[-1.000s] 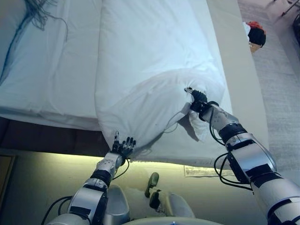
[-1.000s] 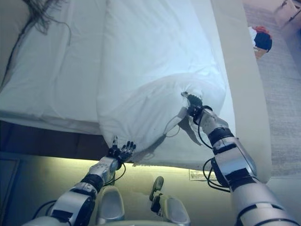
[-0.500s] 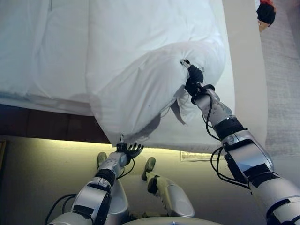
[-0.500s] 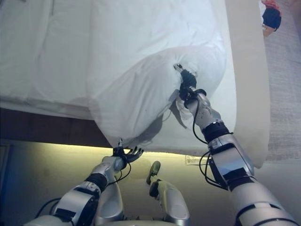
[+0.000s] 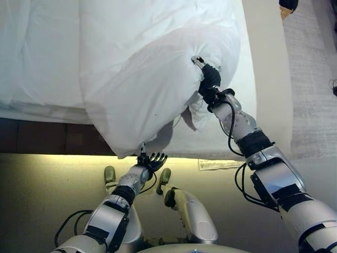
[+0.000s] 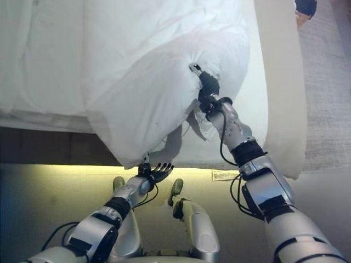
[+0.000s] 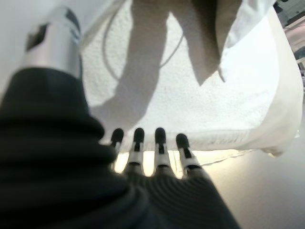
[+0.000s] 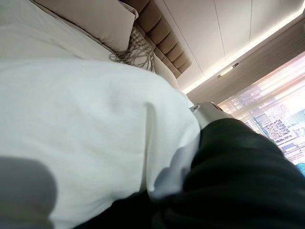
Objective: Make the bed neatly
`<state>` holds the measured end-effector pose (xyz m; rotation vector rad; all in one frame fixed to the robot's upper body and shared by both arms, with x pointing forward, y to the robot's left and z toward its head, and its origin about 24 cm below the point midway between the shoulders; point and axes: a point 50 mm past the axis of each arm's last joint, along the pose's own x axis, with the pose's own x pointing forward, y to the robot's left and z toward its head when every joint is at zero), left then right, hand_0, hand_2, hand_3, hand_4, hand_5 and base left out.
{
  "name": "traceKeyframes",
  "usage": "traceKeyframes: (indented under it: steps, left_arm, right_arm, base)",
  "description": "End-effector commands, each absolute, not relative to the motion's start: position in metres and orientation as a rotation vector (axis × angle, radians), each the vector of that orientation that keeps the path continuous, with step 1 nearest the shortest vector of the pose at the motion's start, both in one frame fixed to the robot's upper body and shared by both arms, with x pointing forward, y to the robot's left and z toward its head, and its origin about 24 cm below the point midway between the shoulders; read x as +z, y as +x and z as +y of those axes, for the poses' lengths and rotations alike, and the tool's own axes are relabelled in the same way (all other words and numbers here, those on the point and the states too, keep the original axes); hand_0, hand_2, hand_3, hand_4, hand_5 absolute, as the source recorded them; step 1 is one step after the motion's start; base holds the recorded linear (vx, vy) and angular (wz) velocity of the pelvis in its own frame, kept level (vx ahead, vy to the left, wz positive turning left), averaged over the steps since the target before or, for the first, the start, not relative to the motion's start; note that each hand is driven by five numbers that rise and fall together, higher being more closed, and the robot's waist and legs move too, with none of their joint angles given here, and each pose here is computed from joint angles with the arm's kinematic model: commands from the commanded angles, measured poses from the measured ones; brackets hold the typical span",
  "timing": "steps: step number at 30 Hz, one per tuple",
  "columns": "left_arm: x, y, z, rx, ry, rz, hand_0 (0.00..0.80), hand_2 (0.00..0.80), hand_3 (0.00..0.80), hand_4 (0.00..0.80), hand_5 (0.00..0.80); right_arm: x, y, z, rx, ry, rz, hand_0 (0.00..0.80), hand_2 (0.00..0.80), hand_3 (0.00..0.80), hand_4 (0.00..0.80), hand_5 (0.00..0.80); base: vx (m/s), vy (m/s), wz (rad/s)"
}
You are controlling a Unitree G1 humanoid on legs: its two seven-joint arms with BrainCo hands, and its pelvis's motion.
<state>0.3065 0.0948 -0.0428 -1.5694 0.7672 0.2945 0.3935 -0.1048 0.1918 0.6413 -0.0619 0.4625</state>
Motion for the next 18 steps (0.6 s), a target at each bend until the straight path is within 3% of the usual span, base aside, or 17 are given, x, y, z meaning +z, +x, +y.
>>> traceKeyframes:
  steps: [1, 9, 18]
  left_arm:
    - [-0.006, 0.322, 0.045, 0.05, -1.645, 0.712, 0.0, 0.0, 0.0, 0.0, 0.0]
    - [0.021, 0.342, 0.055, 0.001, -1.717, 0.464, 0.0, 0.0, 0.0, 0.0, 0.0]
    - [0.057, 0.369, 0.111, -0.023, -1.781, 0.089, 0.0, 0.0, 0.0, 0.0, 0.0]
  right_arm:
    - [0.27, 0.373, -0.087, 0.694, 0.674, -0.338, 0.8, 0.8, 0.8, 0.8, 0.8]
    - [0.257, 0.37, -0.09, 0.71, 0.647, -0.308, 0.8, 0.8, 0.8, 0.8, 0.8]
    - [0.23, 0.363, -0.107, 0.679, 0.641, -0.281, 0.8, 0.8, 0.8, 0.8, 0.8]
  base:
    - [-0.008, 0.045, -0.01]
    - [0.003, 0.056, -0.02]
    - [0.004, 0.002, 0.01]
